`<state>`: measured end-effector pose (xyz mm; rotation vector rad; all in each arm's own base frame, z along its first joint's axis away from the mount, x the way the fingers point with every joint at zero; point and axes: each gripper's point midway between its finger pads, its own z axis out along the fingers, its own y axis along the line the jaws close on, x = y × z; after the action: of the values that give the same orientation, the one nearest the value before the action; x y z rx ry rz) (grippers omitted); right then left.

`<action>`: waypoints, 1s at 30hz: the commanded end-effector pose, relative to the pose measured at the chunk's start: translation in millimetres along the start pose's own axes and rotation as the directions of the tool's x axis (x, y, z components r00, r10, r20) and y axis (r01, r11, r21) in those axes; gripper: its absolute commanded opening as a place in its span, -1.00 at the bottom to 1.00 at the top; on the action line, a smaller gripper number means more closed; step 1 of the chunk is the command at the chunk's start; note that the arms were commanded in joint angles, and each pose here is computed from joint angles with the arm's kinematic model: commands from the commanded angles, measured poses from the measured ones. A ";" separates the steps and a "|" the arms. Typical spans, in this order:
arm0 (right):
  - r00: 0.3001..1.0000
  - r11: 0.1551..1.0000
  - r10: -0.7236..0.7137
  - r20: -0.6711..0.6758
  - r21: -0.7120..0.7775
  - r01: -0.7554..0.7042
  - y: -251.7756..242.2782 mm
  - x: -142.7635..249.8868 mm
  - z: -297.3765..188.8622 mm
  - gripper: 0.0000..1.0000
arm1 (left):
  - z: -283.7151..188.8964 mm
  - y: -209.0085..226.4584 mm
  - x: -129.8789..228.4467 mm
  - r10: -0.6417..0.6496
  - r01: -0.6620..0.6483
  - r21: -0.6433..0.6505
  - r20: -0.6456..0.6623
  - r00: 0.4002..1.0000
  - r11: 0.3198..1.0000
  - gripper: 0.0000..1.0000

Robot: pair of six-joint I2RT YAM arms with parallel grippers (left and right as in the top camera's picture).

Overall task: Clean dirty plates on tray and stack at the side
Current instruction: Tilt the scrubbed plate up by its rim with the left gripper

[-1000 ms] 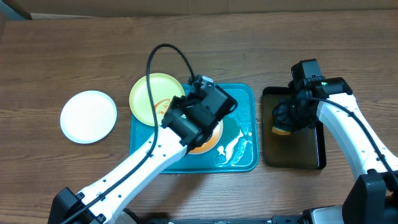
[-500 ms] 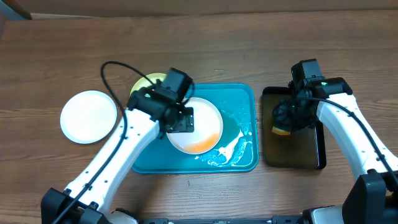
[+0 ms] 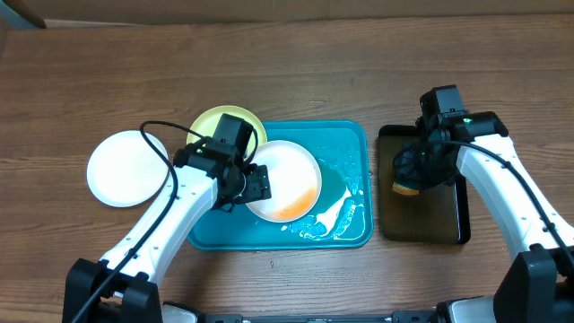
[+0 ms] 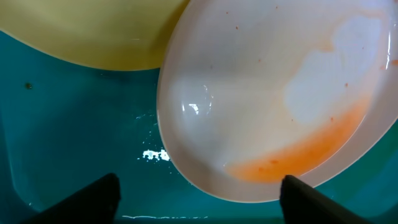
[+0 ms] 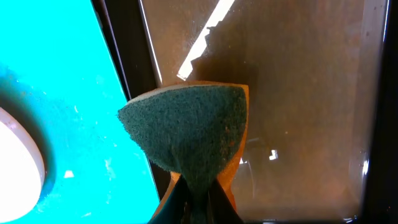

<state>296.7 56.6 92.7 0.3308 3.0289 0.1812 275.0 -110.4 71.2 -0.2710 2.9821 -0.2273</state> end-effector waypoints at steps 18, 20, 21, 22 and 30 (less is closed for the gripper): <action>1.000 1.000 0.002 0.024 -0.004 -0.002 1.2 -4.5 -6.5 -0.92 | 42.1 11.0 8.2 -0.041 0.039 0.032 0.061 0.997 0.999 0.14; 1.000 1.000 0.002 0.024 -0.004 -0.002 1.2 -4.5 -6.5 -0.92 | 43.0 11.1 8.0 -0.040 0.038 0.031 0.061 0.997 0.999 0.01; 1.000 1.000 0.002 0.024 -0.004 -0.002 1.2 -4.4 -6.5 -0.92 | 43.9 11.9 8.2 -0.041 0.039 0.026 0.059 0.997 0.999 -0.05; 1.000 1.000 0.002 0.024 -0.004 -0.002 1.2 -4.5 -6.5 -0.92 | 44.5 12.2 8.6 -0.041 0.039 0.024 0.057 0.998 0.999 -0.09; 1.000 1.000 0.002 0.024 -0.004 -0.002 1.3 -4.4 -6.5 -0.92 | 51.6 15.0 11.2 -0.041 0.040 0.007 0.037 0.998 0.999 -0.46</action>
<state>295.6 56.4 92.6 0.3305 3.0338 0.1796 271.2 -108.3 22.9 -0.3157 2.9283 -0.2550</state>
